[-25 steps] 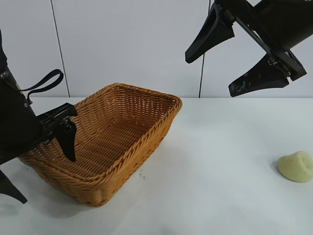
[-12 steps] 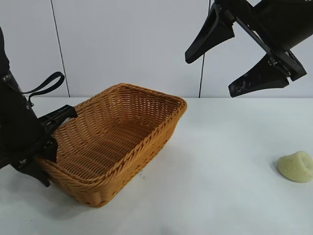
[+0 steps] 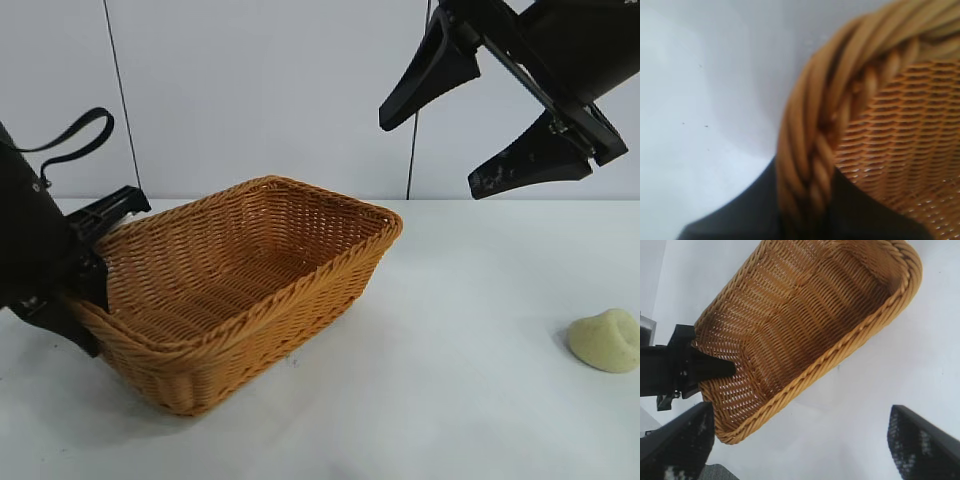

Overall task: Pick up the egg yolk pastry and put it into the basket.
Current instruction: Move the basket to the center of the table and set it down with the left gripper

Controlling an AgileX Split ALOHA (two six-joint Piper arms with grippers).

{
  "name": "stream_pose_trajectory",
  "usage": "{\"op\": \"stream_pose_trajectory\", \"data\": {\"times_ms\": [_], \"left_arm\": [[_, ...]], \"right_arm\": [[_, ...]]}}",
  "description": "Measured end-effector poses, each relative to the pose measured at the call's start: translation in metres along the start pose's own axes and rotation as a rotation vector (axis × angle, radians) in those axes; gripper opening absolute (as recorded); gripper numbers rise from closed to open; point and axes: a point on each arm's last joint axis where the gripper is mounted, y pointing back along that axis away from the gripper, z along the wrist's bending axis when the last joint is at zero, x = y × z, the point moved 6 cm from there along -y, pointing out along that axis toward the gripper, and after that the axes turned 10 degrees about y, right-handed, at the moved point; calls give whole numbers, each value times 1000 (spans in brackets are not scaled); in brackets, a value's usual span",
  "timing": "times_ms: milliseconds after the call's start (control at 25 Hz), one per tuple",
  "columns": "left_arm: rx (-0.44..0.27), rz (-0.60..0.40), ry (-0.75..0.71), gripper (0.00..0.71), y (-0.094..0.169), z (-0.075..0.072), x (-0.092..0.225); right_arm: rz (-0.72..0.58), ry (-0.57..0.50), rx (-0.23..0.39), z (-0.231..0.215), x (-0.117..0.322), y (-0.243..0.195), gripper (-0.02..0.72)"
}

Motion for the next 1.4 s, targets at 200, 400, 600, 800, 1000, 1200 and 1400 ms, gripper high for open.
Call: {"op": "stream_pose_trajectory", "data": {"times_ms": [200, 400, 600, 800, 1000, 1200, 1400], "left_arm": [[-14, 35, -139, 83, 3, -17, -3], [-81, 108, -371, 83, -15, -29, -10], [-115, 160, -549, 83, -17, -38, -14], [-119, 154, -581, 83, -17, -39, -15], [-137, 177, -591, 83, -30, -34, -16], [-188, 235, -605, 83, -65, -20, -17], [-200, 260, -588, 83, -81, -14, -17]], "right_arm": [[2, 0, -1, 0, 0, 0, 670], [4, 1, -1, 0, 1, 0, 670], [18, 1, -9, 1, 3, 0, 670], [20, 1, -10, 2, 3, 0, 670], [20, 1, -10, 2, 3, 0, 670], [22, 1, -11, 2, 3, 0, 670], [24, 0, -12, 2, 4, 0, 670]]}}
